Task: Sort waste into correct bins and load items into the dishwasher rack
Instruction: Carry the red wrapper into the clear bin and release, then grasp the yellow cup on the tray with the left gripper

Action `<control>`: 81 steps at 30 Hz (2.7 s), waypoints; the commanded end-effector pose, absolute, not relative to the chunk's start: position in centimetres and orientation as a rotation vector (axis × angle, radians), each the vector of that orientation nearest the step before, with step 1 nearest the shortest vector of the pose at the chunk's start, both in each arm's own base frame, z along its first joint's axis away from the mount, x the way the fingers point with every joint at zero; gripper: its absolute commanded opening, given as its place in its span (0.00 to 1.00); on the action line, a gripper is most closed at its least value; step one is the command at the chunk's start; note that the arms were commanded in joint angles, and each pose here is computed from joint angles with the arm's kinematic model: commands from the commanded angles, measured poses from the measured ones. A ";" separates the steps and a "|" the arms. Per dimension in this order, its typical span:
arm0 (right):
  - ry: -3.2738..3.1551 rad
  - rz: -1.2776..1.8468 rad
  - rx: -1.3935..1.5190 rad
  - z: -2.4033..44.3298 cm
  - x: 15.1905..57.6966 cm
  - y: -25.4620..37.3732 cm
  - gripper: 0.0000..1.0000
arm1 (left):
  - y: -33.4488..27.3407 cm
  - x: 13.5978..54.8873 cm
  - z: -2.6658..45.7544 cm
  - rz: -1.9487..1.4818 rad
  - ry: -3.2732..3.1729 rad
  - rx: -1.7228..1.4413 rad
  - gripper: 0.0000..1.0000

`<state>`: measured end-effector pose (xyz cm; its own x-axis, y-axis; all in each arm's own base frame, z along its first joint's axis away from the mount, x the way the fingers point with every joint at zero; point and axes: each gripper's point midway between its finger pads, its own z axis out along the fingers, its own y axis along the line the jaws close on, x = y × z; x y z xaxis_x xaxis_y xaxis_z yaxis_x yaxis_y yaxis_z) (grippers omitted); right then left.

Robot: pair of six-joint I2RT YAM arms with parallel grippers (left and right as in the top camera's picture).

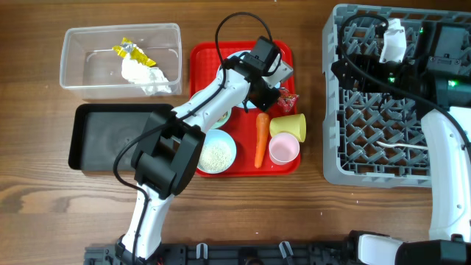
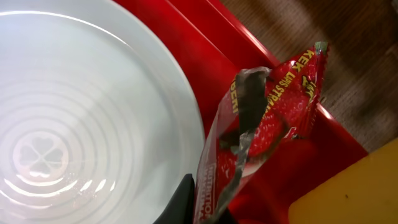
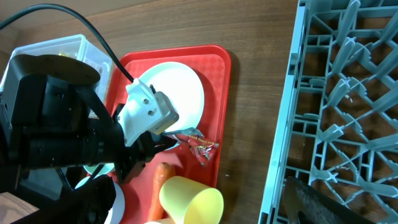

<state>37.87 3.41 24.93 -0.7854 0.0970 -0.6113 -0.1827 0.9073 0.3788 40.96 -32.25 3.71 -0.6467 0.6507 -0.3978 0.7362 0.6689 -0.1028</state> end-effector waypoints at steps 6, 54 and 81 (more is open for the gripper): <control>2.388 0.530 -0.080 25.8 37.9 3.1 0.89 | -23.9 48.1 17.3 -0.441 2.465 0.445 0.04; 2.348 0.270 0.423 25.7 39.2 -5.1 0.89 | -36.2 33.0 14.7 -0.335 2.518 1.055 0.81; 2.268 0.296 0.749 25.5 36.9 -12.7 0.90 | -37.2 34.4 6.2 -0.164 2.588 1.105 0.71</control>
<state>36.79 -12.92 24.40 -0.5742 0.6149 -0.5406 0.4605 0.7884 0.4078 33.67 -38.21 7.37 -0.6419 0.6752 -0.3633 0.7351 0.6766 -0.0413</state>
